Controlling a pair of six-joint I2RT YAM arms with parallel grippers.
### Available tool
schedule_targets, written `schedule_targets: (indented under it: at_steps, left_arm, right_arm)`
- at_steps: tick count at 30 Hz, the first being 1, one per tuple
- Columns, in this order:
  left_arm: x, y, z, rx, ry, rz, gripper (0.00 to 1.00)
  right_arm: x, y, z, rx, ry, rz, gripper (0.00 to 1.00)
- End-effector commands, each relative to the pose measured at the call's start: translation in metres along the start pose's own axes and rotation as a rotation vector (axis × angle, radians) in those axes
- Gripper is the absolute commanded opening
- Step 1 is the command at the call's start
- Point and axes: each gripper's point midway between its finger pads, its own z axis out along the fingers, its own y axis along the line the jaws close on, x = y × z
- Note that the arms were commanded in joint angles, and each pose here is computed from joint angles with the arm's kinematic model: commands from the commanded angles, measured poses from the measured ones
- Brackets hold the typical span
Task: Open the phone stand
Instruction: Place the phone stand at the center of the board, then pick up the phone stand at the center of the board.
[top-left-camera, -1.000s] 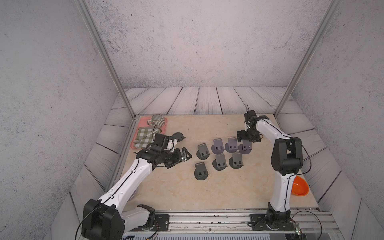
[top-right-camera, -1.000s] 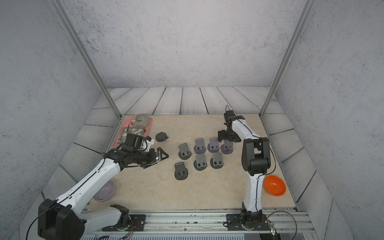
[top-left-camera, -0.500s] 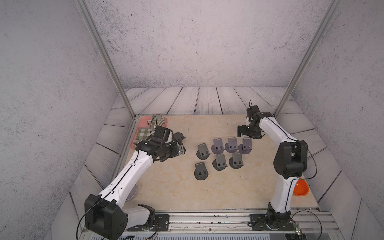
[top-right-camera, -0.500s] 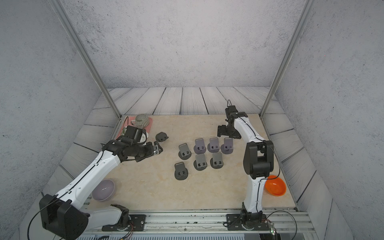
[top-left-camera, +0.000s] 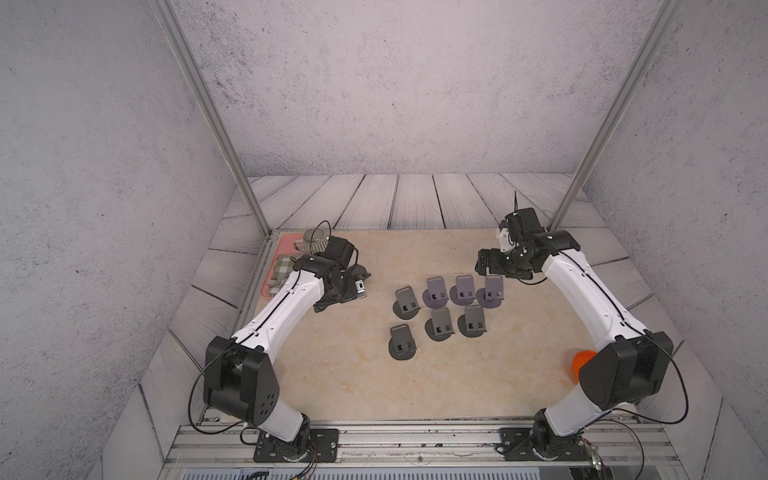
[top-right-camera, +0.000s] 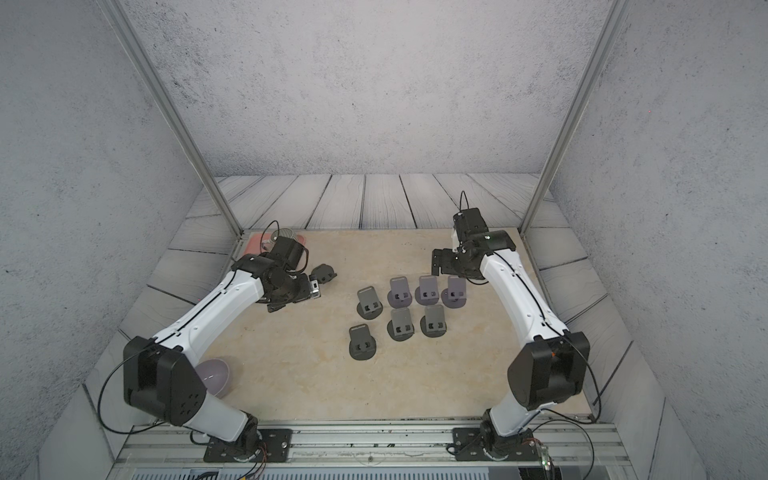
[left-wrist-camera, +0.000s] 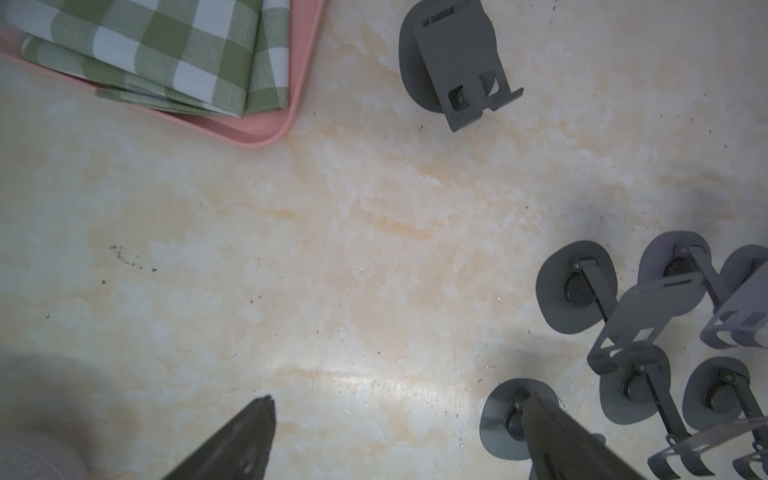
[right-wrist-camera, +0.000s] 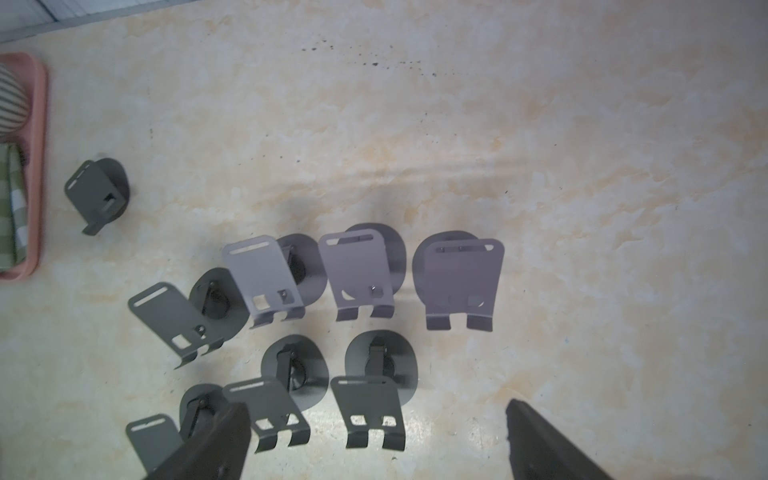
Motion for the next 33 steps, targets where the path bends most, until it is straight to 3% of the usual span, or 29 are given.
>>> schedule_targets:
  at_steps: [1,7,19,26,33]
  left_arm:
    - [-0.007,0.002,0.005,-0.056,-0.004,-0.058,0.98]
    - [-0.028,-0.014,0.027,-0.058,-0.025,-0.132,0.98]
    - [-0.08,-0.039,0.071,-0.116,-0.083,-0.105,1.0]
    - [-0.106,-0.062,0.1,-0.097,-0.096,-0.112,0.98]
    - [-0.11,-0.063,0.13,-0.172,-0.029,-0.148,0.97]
  right_arm:
    - [0.019,0.017,-0.03,-0.058,-0.001,-0.015,0.99]
    - [0.034,0.037,-0.08,-0.144,-0.047,-0.019,0.99]
    - [0.052,0.076,-0.16,-0.409,-0.145,-0.001,0.99]
    - [0.057,0.079,-0.183,-0.451,-0.164,0.022,0.99]
    - [0.064,0.072,-0.188,-0.418,-0.162,0.04,0.99]
